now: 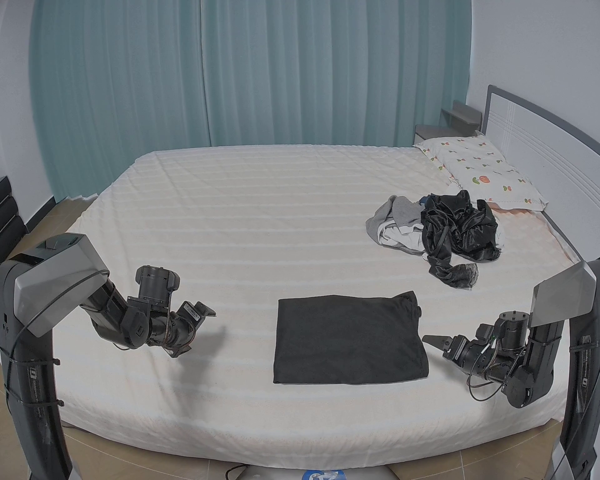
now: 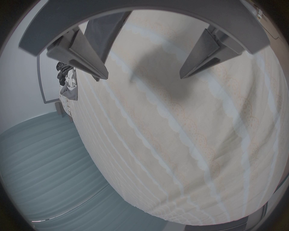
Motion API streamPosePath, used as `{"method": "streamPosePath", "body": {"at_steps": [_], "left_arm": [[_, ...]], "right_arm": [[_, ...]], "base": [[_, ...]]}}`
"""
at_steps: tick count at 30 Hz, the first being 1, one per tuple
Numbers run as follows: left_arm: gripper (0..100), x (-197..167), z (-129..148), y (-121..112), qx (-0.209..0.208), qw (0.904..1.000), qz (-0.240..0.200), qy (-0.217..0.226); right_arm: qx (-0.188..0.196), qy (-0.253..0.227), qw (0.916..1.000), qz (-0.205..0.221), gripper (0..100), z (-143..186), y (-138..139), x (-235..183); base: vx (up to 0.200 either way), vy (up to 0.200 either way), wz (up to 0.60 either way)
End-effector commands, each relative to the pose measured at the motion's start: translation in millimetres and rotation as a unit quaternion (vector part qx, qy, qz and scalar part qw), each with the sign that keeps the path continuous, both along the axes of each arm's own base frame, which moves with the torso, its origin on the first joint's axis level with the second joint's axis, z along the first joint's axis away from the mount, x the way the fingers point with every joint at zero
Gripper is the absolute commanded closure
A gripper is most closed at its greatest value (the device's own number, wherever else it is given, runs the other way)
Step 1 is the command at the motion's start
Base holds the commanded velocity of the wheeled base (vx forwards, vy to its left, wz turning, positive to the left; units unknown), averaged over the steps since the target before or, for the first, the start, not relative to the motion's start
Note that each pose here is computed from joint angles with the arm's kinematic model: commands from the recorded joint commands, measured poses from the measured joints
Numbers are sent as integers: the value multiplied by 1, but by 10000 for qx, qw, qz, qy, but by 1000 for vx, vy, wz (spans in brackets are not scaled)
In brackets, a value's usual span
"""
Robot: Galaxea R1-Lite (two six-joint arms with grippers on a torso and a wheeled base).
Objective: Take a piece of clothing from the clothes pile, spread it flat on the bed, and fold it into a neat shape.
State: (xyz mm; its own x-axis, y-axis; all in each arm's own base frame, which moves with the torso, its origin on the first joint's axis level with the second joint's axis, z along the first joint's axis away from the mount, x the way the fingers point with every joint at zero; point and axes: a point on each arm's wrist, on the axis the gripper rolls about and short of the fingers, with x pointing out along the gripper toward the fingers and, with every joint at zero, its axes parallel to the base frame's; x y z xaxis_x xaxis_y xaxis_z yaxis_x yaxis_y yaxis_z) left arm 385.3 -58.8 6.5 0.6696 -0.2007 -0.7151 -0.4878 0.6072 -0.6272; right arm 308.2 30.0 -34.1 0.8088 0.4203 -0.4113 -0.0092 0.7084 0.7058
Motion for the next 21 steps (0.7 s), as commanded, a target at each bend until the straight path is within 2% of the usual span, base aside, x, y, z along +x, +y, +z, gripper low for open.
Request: {"method": "streamPosePath", "body": {"at_steps": [1, 21], "left_arm": [[0, 0, 1, -1, -4, 10000, -11, 9], [0, -3, 1, -2, 30, 10000, -94, -11]], "right_arm": [[128, -6, 9998, -158, 0, -1, -6, 7], [125, 88, 9997, -177, 0, -12, -6, 11]], "base": [[0, -200, 0], [0, -200, 0]]}}
